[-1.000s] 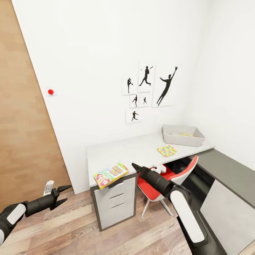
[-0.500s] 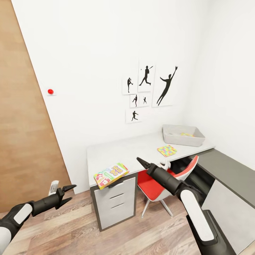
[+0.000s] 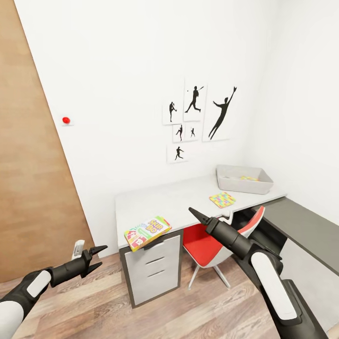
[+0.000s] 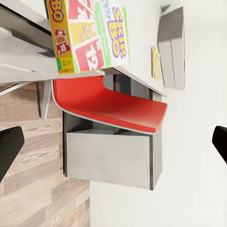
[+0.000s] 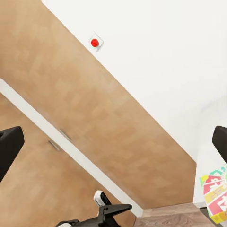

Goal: Put all the toys in the child's room - the three board games (two on the bed and one on the table), the two jigsaw puzzles on the table, and the tennis ball on the table - inside the toy box on the table in the child's room.

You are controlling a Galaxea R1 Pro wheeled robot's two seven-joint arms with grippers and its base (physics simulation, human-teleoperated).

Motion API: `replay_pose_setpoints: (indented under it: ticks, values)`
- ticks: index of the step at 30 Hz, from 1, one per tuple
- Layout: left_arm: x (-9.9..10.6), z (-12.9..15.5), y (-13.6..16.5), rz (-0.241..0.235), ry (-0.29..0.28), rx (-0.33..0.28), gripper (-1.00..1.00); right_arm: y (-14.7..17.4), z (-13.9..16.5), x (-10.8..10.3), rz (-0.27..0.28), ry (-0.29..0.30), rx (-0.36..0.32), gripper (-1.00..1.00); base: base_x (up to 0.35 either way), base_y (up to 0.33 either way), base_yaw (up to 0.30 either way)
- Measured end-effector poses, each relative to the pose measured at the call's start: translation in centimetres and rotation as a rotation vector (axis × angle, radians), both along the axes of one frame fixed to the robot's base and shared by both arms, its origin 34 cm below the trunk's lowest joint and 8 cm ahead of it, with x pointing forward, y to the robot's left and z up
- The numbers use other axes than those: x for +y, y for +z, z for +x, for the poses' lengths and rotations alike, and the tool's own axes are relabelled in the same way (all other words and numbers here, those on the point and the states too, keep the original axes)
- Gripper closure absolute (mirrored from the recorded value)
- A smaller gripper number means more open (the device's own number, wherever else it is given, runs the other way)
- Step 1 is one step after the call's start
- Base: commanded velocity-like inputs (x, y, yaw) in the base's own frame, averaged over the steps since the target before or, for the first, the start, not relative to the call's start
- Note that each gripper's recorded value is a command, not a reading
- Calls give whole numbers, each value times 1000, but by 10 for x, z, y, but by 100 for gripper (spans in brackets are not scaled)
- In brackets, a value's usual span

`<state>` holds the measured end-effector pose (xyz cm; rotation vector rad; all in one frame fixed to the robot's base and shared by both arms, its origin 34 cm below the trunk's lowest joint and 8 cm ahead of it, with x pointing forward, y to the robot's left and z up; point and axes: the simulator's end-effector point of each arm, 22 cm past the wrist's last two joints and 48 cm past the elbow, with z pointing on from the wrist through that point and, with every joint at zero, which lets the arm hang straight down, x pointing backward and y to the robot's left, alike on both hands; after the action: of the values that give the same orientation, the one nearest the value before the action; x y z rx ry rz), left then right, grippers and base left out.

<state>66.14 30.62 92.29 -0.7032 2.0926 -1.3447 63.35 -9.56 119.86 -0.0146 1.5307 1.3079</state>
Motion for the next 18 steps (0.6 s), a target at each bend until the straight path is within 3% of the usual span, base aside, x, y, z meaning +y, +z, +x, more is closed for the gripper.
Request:
replay_pose_setpoints:
  ticks: [11, 18]
  values:
    - [20, 14, 5, -40, 80, -38, -100, -8, 3, -1, 5, 1, -7, -100, 0, 0, 0]
    - [25, 19, 1, -43, 97, -48, -100, -14, 6, -1, 8, -1, -6, -100, 0, 0, 0]
